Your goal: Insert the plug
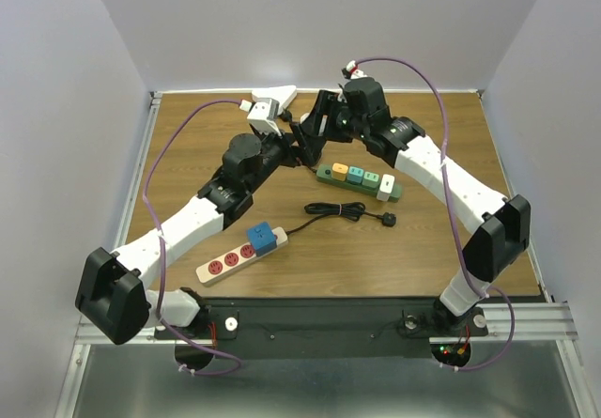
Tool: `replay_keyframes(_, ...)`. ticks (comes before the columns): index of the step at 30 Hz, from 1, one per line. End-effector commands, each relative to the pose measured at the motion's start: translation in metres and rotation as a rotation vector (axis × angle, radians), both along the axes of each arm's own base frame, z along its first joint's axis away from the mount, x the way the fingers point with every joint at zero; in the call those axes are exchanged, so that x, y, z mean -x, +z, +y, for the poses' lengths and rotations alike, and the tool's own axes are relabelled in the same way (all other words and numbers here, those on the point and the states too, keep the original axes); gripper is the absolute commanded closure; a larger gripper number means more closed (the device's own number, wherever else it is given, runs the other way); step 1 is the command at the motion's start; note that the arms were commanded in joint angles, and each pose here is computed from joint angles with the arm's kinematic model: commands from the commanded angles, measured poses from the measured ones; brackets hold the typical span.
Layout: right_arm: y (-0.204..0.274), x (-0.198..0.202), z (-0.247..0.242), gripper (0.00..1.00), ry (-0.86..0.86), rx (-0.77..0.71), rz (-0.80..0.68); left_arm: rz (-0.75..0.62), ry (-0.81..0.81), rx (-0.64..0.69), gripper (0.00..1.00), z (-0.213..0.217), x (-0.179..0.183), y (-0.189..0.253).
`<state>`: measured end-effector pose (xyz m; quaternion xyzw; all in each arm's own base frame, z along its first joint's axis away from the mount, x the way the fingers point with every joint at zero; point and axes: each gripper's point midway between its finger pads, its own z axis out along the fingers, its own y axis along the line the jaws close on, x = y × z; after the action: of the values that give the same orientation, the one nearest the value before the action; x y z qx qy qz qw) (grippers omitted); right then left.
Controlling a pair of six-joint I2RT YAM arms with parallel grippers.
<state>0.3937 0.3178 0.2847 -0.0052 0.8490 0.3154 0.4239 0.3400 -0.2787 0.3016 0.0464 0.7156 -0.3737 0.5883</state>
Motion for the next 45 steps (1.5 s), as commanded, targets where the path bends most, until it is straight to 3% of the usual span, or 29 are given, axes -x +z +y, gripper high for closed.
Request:
replay_keyframes(1,0.048,0.013,0.012,1.00,0.030,-0.119,-0.084,-0.067,0.015,0.085,0.02,0.001,-0.001,0.029)
replay_keyframes(18,0.059,0.035,0.025,1.00,0.100,-0.196,-0.048,-0.031,0.082,0.017,0.08,0.010,-0.010,0.011)
replay_keyframes(24,0.060,0.042,0.022,1.00,0.096,-0.212,-0.037,-0.032,0.061,-0.007,0.29,0.007,-0.010,0.007)
replay_keyframes(31,0.072,0.037,0.014,1.00,0.056,-0.205,-0.082,-0.019,0.060,-0.050,0.15,0.012,-0.001,-0.004)
replay_keyframes(45,0.077,0.037,0.018,1.00,0.062,-0.225,-0.079,0.066,0.023,-0.143,0.10,0.015,0.011,-0.043)
